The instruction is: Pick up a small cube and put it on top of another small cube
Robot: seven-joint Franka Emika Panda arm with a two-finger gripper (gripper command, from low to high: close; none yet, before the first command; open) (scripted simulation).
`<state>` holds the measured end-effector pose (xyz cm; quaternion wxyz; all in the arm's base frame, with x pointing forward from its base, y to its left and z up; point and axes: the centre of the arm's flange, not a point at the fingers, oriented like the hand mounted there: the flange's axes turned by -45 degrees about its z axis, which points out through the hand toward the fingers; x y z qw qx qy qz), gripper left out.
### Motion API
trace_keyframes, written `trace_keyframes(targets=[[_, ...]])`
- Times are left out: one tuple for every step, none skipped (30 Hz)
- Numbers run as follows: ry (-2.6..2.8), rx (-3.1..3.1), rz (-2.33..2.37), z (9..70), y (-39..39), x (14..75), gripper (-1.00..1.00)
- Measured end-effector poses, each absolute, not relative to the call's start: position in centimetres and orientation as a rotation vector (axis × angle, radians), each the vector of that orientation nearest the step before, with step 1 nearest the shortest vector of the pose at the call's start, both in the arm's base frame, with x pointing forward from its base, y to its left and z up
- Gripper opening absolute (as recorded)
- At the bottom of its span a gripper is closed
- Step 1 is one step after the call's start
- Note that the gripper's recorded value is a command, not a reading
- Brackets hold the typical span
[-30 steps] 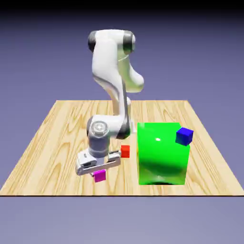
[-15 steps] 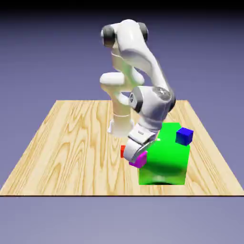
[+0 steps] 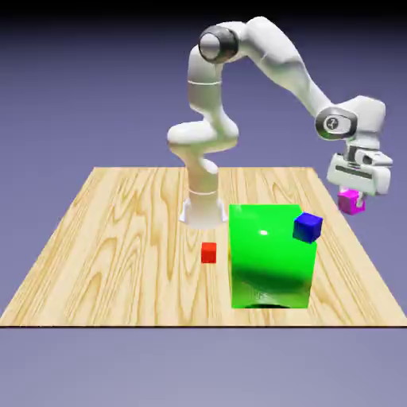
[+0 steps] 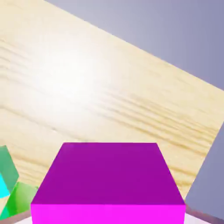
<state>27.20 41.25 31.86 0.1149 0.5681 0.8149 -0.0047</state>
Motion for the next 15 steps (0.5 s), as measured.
trace_keyframes(targets=[[2.380, 1.684, -0.039, 30.9, 40.6, 26.2, -1.00], [2.371, 1.700, -0.064, 29.9, 39.9, 25.1, -1.00], [2.362, 1.713, -0.089, 29.0, 39.3, 23.9, -1.00], [2.349, 1.731, -0.115, 28.1, 38.5, 22.9, -1.00], [2.329, 1.755, -0.142, 27.1, 37.5, 22.2, -1.00], [2.275, 1.831, -0.192, 26.0, 35.8, 22.3, -1.00], [2.190, 1.945, -0.263, 24.8, 33.6, 23.0, -1.00], [2.202, 1.929, -0.264, 24.8, 33.9, 22.4, -1.00], [2.196, 1.937, -0.265, 24.8, 33.7, 22.6, -1.00], [2.189, 1.941, -0.265, 23.9, 33.5, 22.9, -1.00], [2.182, 1.944, -0.265, 23.1, 33.3, 23.2, -1.00], [2.183, 1.942, -0.264, 22.2, 33.1, 23.2, -1.00], [2.187, 1.935, -0.263, 21.3, 33.1, 23.1, -1.00], [2.189, 1.934, -0.262, 20.4, 32.9, 23.0, -1.00], [2.192, 1.934, -0.262, 19.4, 32.8, 22.9, -1.00]])
